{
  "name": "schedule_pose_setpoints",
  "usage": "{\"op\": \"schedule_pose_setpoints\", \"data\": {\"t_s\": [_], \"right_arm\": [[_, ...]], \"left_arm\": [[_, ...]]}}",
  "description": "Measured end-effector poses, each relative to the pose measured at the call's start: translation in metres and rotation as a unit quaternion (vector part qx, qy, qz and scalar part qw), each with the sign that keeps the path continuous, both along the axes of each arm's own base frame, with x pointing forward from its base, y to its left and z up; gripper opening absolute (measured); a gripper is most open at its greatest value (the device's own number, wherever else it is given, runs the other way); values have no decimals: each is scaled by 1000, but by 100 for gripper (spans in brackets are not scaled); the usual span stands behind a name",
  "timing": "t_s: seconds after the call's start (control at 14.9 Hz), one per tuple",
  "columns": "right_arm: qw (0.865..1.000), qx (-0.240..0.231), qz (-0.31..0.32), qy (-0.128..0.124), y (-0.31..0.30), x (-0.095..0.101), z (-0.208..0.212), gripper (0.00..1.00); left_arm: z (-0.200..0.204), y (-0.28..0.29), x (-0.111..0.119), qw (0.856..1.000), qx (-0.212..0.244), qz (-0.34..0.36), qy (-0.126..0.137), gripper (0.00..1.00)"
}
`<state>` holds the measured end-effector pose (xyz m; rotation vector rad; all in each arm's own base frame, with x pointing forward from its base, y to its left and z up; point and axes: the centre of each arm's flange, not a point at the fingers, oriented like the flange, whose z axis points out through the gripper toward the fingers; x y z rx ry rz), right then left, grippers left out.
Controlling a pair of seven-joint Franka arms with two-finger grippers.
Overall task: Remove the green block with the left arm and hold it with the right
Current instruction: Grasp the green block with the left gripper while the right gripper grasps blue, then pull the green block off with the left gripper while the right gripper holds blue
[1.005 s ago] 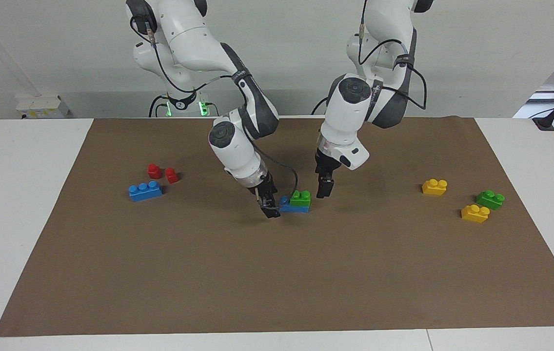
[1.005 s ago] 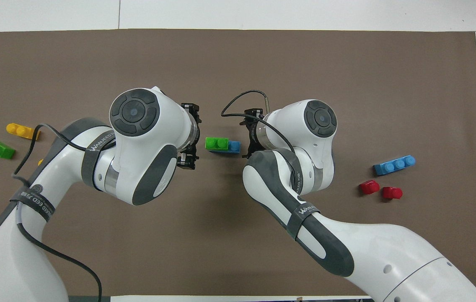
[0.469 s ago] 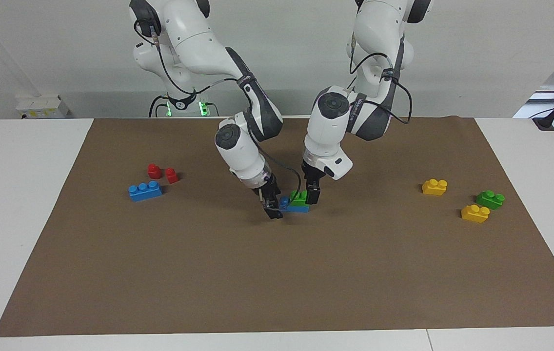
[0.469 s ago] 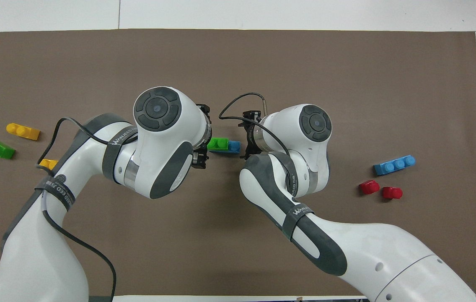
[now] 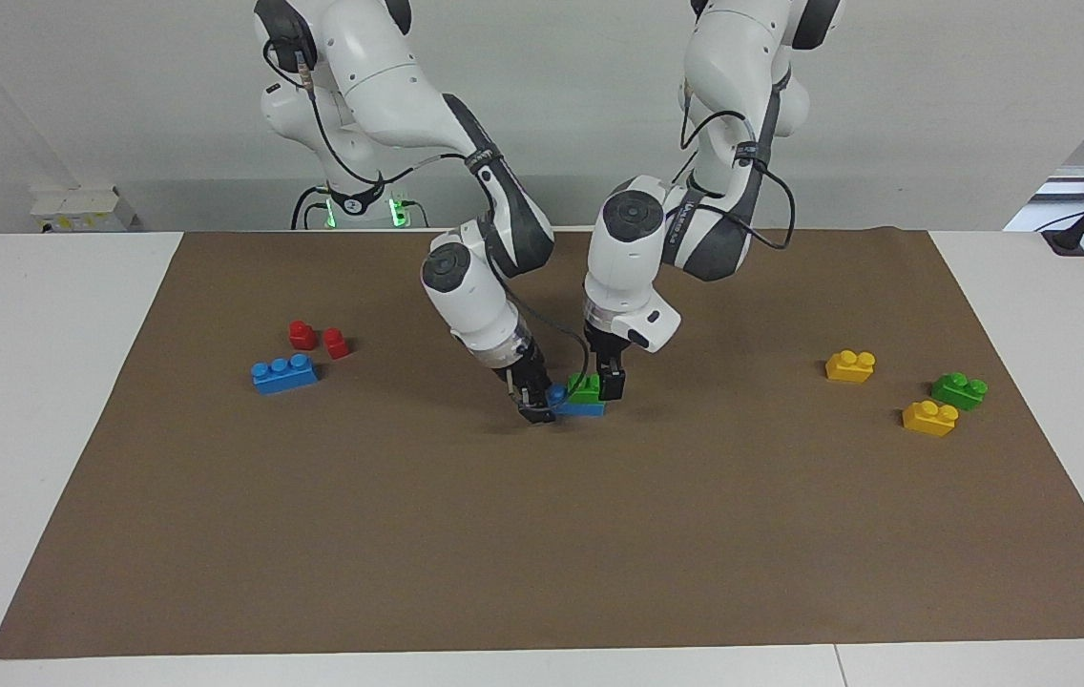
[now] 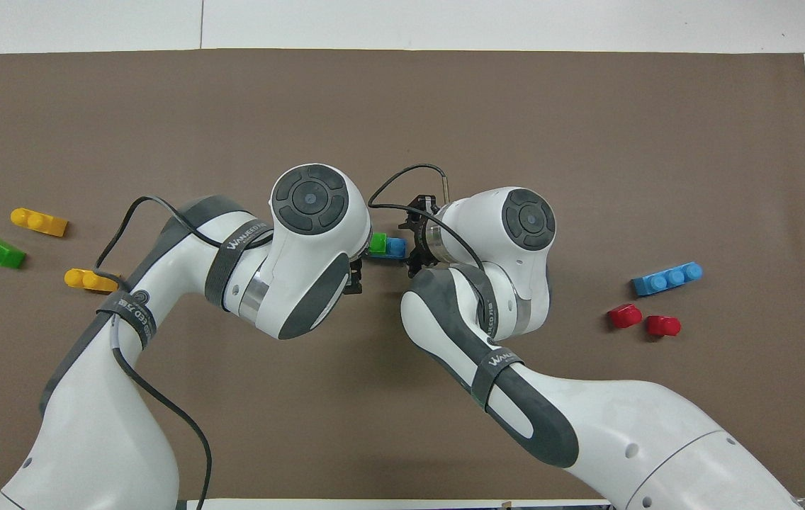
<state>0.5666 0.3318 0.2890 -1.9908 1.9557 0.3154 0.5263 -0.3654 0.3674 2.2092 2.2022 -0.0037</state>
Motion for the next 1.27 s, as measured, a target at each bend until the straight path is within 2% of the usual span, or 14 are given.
{"op": "schedule_pose_setpoints", "data": {"t_s": [0.07,0.13,0.8,0.87,1.0,1.14,1.21,1.27], "right_arm": [[1000,0,-1,0,0,0,-1,41],[1000,0,-1,-2,0,0,-1,34],[1000,0,-3,-5,-1,0,-1,34],[1000,0,-3,-6,-1,0,-1,34],[1000,0,-3,-6,-1,0,-1,34],[1000,0,-4,-7,-1,1,0,34],[1000,0,-7,-11,-3,2,0,34],[1000,0,-7,-11,-3,2,0,34]], "left_arm": [[-1,0,0,1000,0,1,0,100],[-2,0,1,1000,0,2,-1,100],[-21,2,6,999,1,30,-19,100],[-21,2,6,999,2,32,-21,92],[-21,2,7,999,6,29,-27,65],[-20,1,8,999,7,26,-33,44],[-20,-1,7,999,6,24,-34,35],[-19,-1,7,999,7,23,-35,35]]}}
